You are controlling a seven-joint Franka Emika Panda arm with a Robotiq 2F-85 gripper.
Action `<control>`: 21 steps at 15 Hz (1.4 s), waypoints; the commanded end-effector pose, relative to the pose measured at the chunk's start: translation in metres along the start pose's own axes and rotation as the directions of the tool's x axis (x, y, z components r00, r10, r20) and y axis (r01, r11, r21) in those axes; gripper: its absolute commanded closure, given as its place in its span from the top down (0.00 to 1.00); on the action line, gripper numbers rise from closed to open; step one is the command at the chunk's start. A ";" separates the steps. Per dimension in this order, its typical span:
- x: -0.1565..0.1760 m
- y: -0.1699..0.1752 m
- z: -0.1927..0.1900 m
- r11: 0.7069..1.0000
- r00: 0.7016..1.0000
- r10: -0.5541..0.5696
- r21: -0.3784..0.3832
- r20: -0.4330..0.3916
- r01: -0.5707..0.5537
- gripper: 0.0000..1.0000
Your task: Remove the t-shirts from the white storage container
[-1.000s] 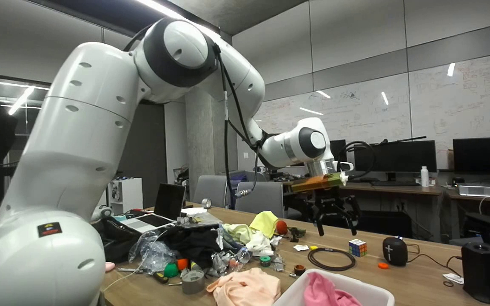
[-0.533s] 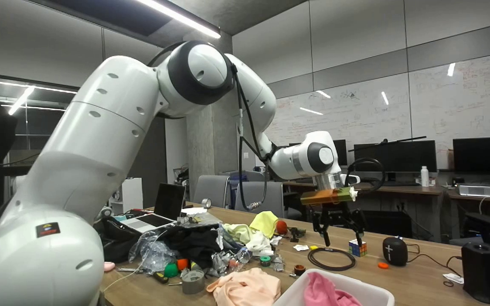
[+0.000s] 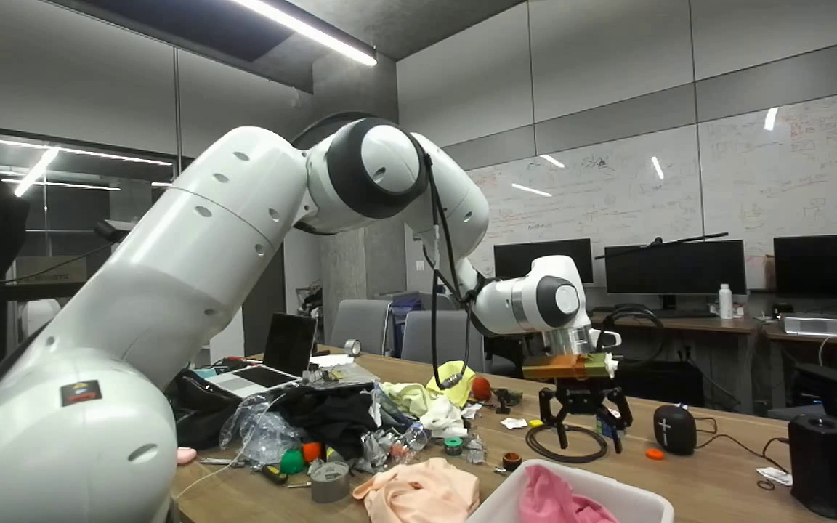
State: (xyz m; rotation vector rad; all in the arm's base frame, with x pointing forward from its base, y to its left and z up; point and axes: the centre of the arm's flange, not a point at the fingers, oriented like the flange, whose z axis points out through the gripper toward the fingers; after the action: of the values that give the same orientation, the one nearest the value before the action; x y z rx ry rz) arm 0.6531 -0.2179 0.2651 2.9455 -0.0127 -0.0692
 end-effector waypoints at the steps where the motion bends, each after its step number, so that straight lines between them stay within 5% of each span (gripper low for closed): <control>1: 0.020 -0.003 0.020 0.999 1.000 -0.005 0.044 0.027 0.003 1.00; 13: 0.025 -0.014 0.069 0.998 0.994 -0.014 0.060 0.111 0.007 1.00; 21: 0.016 -0.038 0.100 0.990 0.987 0.014 0.137 0.159 -0.037 1.00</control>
State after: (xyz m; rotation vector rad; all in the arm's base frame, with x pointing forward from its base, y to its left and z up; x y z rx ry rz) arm 0.6600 -0.2045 0.1716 3.0218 -0.0389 -0.2819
